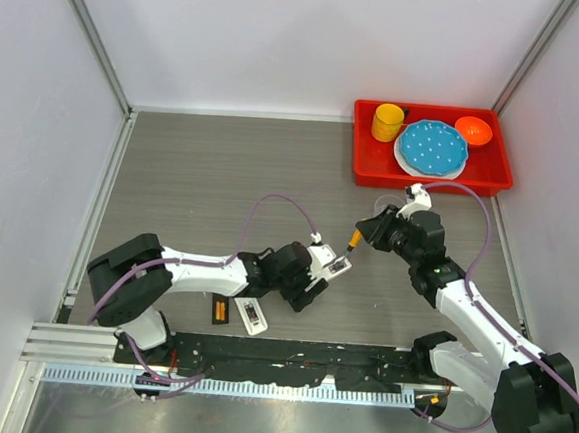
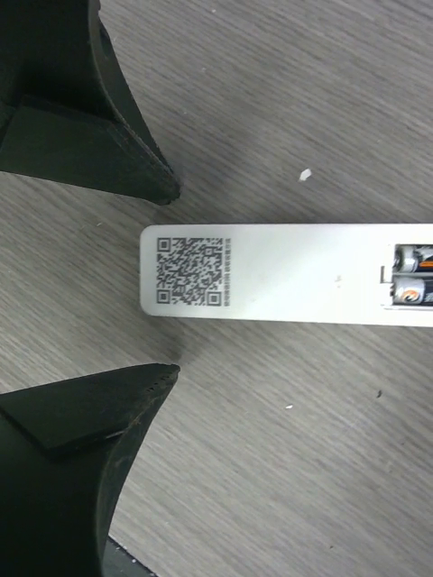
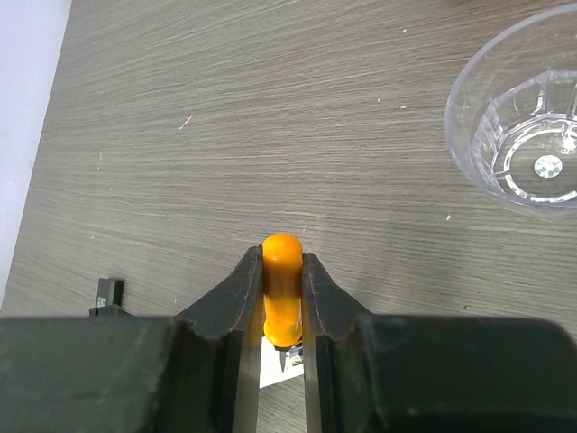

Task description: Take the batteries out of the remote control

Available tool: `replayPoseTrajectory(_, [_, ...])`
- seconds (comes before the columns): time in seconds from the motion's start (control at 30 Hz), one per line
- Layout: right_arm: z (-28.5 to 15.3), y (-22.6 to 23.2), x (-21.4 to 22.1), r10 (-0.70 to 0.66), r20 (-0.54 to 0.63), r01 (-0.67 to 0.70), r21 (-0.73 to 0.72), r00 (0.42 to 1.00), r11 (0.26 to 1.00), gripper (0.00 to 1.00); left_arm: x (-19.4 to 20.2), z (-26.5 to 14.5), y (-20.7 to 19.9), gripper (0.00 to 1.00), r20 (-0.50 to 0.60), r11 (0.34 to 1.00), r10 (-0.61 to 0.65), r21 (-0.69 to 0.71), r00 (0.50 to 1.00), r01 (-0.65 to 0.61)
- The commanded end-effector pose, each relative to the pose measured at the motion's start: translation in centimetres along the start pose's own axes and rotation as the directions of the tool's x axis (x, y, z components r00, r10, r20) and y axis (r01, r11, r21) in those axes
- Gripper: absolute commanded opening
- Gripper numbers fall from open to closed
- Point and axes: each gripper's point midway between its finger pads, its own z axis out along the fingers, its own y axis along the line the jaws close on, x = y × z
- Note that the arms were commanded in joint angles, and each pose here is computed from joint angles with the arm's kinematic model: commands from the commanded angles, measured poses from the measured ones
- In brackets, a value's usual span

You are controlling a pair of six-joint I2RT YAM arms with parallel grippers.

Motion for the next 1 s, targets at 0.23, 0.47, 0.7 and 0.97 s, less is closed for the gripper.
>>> replayPoseTrajectory(0.23, [-0.4,1.1,-2.8,-0.032,0.094,0.034,-0.019,0.995,0.999,0.01,0.8,1.3,1.1,0.71,-0.092,0.997,0.052,-0.052,0.994,-0.057])
replayPoseTrajectory(0.47, [-0.4,0.6,-3.0,-0.05,0.107,0.05,0.001,0.993,0.999,0.01,1.4,1.6,0.6,0.43,-0.103,0.998,0.053,-0.027,0.993,-0.056])
replayPoseTrajectory(0.7, [0.1,0.3,-3.1,-0.06,0.123,0.059,0.012,0.991,0.998,0.01,1.3,1.4,0.6,0.19,-0.095,0.998,0.05,-0.023,0.994,-0.052])
replayPoseTrajectory(0.97, [0.9,-0.6,-2.7,-0.071,0.123,0.066,0.038,0.99,0.997,0.01,1.4,1.5,0.1,0.08,-0.096,0.999,0.044,0.002,0.994,-0.044])
